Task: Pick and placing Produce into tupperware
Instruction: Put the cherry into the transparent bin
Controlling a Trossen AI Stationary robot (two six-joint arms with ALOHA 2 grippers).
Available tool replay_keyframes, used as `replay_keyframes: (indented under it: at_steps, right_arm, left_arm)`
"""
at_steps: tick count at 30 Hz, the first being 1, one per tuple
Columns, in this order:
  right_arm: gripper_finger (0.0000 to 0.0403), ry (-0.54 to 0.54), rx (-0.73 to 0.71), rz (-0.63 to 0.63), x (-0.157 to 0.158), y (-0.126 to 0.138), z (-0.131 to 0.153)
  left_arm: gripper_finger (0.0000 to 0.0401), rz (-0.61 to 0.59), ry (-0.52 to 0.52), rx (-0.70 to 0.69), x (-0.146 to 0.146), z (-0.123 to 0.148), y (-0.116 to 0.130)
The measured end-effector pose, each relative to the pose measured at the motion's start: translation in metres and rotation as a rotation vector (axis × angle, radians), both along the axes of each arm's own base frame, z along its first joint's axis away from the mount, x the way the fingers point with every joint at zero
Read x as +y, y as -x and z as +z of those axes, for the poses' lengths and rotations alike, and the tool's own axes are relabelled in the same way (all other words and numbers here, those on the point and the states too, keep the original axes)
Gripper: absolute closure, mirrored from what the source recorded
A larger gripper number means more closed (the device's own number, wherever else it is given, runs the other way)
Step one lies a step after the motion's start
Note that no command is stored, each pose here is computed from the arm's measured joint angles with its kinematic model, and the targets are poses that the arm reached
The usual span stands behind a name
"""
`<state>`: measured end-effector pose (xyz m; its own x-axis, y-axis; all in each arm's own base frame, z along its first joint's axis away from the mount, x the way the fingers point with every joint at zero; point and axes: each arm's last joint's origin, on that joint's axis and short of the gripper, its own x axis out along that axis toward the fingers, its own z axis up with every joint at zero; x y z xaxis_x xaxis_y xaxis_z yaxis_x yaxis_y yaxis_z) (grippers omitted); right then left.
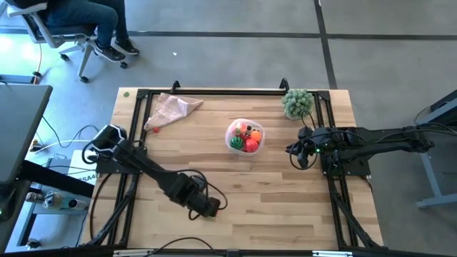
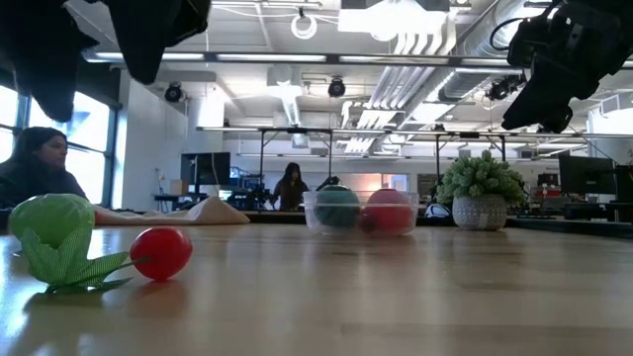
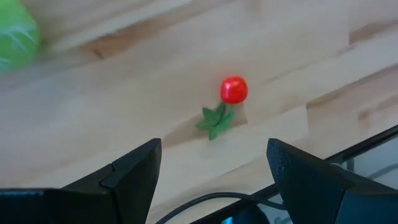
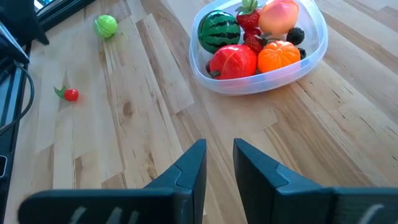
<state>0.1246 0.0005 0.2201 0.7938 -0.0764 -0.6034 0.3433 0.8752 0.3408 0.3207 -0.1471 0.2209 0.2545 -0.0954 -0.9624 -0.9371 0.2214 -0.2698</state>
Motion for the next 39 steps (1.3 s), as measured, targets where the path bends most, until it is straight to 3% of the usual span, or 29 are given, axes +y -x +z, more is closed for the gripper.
replay_keyframes:
  at_steps: [10, 21, 27, 39]
  right_arm:
    - [0.0331, 0.000, 0.000, 0.000, 0.000, 0.000, 0.000]
    - [0.0331, 0.000, 0.000, 0.000, 0.000, 0.000, 0.000]
    - [0.0331, 0.000, 0.003, 0.000, 0.000, 0.000, 0.000]
    - [0.0331, 0.000, 0.017, 0.000, 0.000, -0.002, -0.002]
  left_arm:
    - [0.0119, -0.036, 0.127, 0.021, 0.004, -0.033, -0.027]
    - [0.0119, -0.021, 0.091, 0.017, 0.007, -0.052, -0.037]
    - [0.0119, -0.019, 0.128, 0.005, 0.010, -0.062, -0.049]
    - [0.0119, -0.008, 0.148, 0.073, 0.012, -0.078, -0.050]
